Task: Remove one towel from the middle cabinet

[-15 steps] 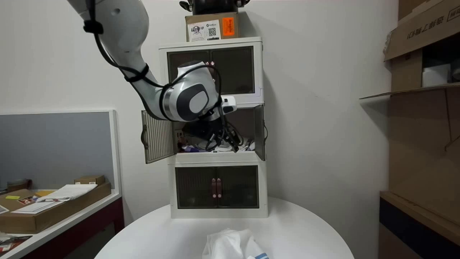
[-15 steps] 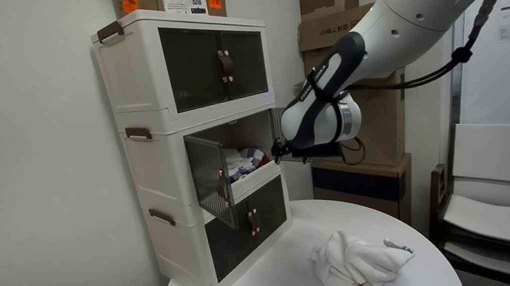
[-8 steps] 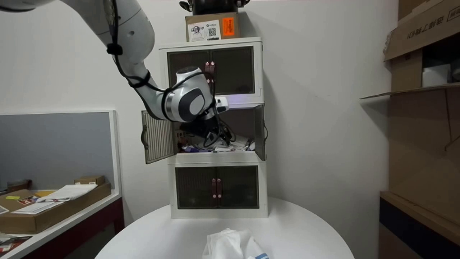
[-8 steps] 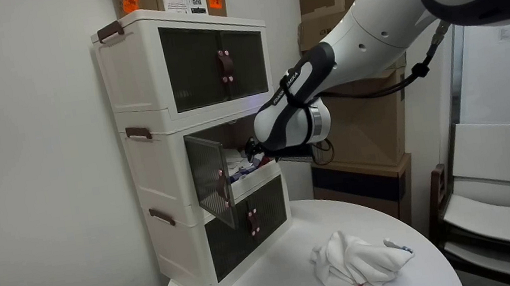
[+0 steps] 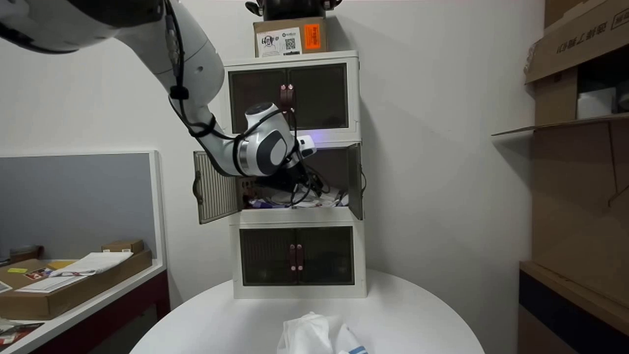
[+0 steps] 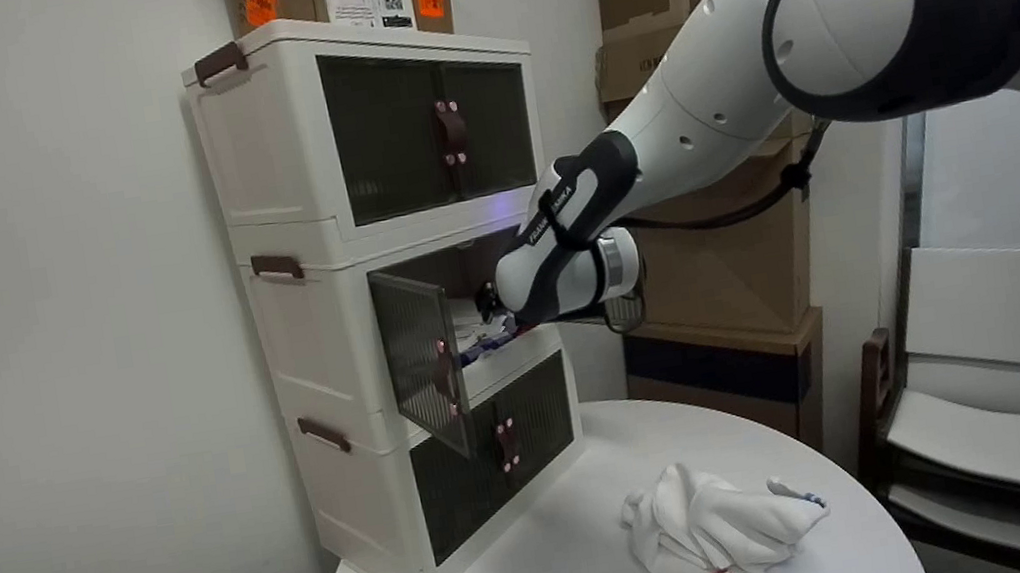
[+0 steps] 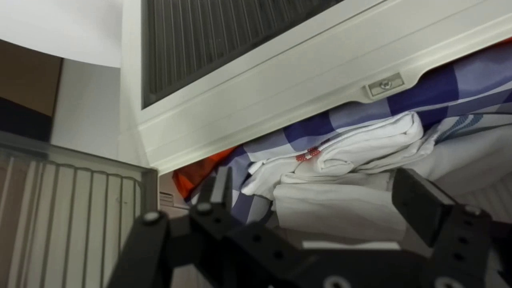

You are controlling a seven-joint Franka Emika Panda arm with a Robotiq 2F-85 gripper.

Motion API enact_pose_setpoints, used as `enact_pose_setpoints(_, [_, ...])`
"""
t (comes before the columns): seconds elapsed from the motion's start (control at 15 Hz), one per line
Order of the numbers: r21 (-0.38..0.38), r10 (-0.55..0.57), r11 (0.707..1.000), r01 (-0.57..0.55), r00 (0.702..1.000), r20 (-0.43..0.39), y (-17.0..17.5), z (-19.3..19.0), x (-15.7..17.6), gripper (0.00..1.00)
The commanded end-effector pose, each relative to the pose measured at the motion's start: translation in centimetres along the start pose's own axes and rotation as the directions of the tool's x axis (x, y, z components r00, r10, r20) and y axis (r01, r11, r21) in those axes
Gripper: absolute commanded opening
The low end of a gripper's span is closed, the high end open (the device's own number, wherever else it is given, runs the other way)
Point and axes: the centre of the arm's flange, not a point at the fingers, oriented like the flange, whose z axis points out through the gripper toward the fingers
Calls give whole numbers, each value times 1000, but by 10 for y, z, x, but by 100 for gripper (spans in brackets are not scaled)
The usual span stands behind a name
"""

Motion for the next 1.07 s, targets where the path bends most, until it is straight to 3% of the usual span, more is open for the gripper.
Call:
enact_pose_setpoints(0.0, [0, -2, 1000, 2, 1000, -1, 0, 1, 0, 100])
enact_pose_setpoints(0.53, [-73, -22, 997, 23, 1000, 18, 18, 5, -31, 100])
enact_pose_setpoints(1.0, [-93, -87, 992, 86, 996, -13, 11, 28, -26, 100])
